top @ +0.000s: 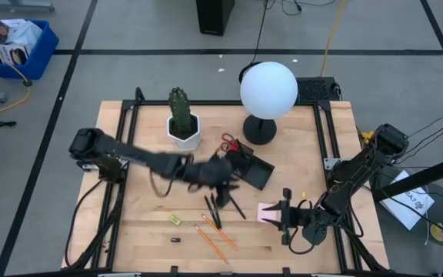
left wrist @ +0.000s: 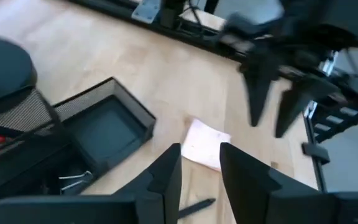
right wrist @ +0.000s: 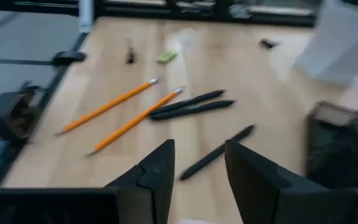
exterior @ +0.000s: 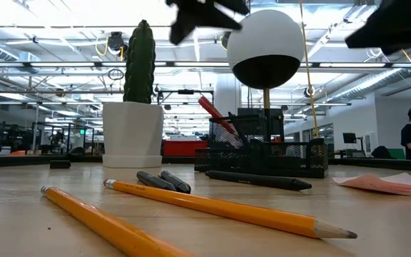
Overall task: Pick and place office supplies into organizer
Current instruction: Put the black pen into the black desk organizer
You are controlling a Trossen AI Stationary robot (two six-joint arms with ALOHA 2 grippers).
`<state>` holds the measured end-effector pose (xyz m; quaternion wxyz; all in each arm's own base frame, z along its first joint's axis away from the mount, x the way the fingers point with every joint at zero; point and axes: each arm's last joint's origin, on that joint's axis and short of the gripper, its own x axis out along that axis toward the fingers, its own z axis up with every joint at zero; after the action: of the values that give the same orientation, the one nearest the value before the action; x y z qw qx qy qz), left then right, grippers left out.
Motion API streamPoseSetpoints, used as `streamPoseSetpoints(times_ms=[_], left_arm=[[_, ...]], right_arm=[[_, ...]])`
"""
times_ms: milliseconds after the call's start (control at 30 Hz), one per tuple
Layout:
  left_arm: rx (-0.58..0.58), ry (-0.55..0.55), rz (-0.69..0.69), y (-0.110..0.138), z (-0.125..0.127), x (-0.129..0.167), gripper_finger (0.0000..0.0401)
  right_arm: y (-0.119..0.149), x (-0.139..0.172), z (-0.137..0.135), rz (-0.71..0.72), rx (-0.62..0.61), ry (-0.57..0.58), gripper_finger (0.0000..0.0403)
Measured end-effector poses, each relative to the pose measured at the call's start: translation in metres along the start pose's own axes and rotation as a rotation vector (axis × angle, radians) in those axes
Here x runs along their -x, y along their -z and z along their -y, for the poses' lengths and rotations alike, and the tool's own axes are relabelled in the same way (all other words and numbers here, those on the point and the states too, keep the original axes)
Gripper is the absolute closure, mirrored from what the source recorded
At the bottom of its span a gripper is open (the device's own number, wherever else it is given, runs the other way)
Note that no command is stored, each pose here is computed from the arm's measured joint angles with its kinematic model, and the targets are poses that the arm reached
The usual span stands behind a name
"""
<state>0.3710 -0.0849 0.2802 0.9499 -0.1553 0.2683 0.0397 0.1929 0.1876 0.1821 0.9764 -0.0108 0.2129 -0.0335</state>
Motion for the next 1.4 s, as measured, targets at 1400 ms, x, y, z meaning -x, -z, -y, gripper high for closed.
streamPoseSetpoints(times_ms=[1400], left_arm=[[-0.212,0.15,0.334,0.164,0.093,0.08,0.0308]], right_arm=[[0.065,-0.127,-0.031,-0.099,-0.118,0.279,0.0215]])
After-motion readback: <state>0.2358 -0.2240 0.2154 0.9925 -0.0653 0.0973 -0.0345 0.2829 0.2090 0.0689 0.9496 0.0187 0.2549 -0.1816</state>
